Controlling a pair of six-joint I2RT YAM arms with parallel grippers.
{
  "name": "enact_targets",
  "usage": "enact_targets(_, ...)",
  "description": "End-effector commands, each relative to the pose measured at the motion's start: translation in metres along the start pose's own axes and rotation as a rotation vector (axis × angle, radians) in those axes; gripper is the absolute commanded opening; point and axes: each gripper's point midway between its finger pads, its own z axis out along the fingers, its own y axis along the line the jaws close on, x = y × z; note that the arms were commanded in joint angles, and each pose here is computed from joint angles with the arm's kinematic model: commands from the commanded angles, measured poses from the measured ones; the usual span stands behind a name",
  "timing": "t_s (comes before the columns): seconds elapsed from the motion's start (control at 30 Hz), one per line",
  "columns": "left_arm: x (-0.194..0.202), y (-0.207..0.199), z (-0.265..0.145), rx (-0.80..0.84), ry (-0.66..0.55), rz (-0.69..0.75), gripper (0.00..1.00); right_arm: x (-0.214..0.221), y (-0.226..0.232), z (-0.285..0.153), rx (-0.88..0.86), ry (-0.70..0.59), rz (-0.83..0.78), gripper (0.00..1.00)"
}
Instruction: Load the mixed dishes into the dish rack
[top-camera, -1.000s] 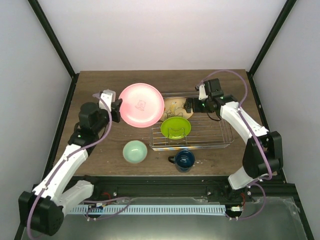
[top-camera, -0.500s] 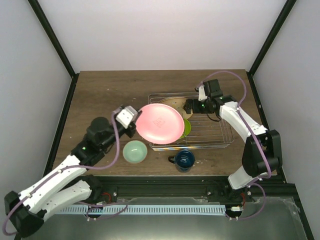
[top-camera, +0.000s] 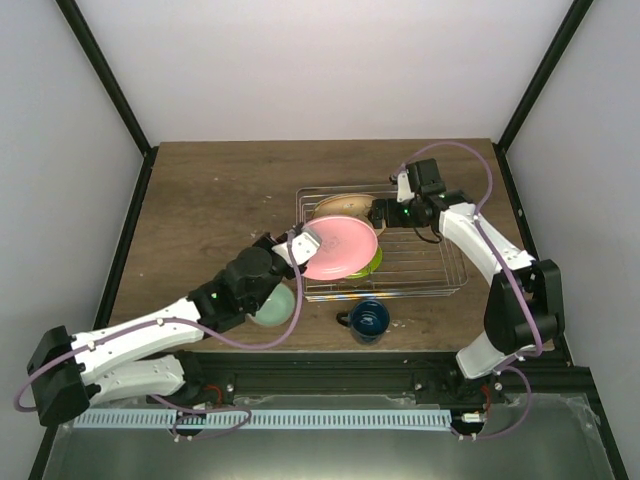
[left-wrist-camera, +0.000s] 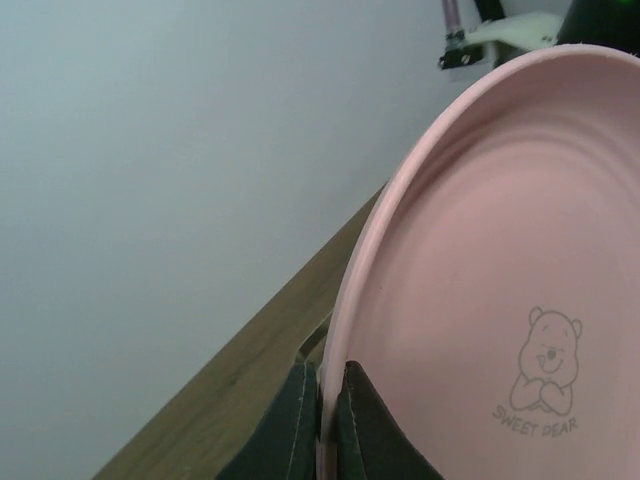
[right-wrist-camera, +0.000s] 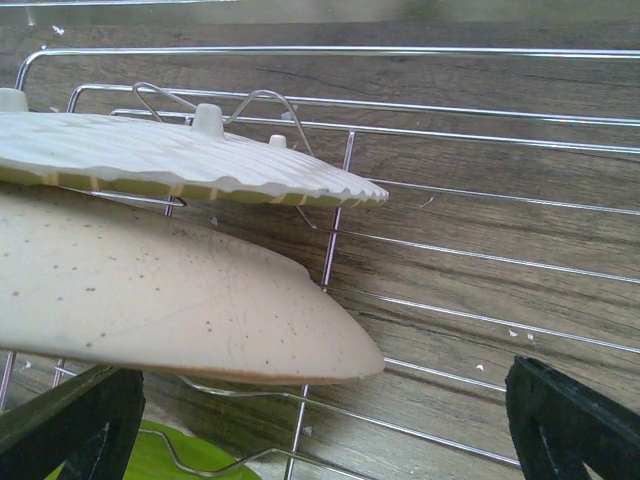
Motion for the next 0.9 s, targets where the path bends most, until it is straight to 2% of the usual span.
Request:
enact_targets(0.0, -0.023, 0.027, -0.004, -0.122, -0.034, 0.007, 0.00, -0.002, 0.004, 0.000, 0.000, -0.003, -0.026, 1.00)
enact_targets(0.33, -0.046, 0.007, -0.010, -0.189, -0.075, 0.099, 0.00, 0.001, 0.001, 0.004, 0.012, 0.007, -0.025, 1.00)
enact_targets(0.57, -0.050, -0.034, 0.007, -0.216, -0.047, 0.241, 0.00, 0.004, -0.002, 0.004, 0.023, 0.009, -0.029, 1.00)
enact_targets(0.87, -0.053, -0.048, 0.014, -0.247, -0.015, 0.323, 0.00, 0.006, -0.002, 0.002, 0.026, 0.006, -0.032, 1.00)
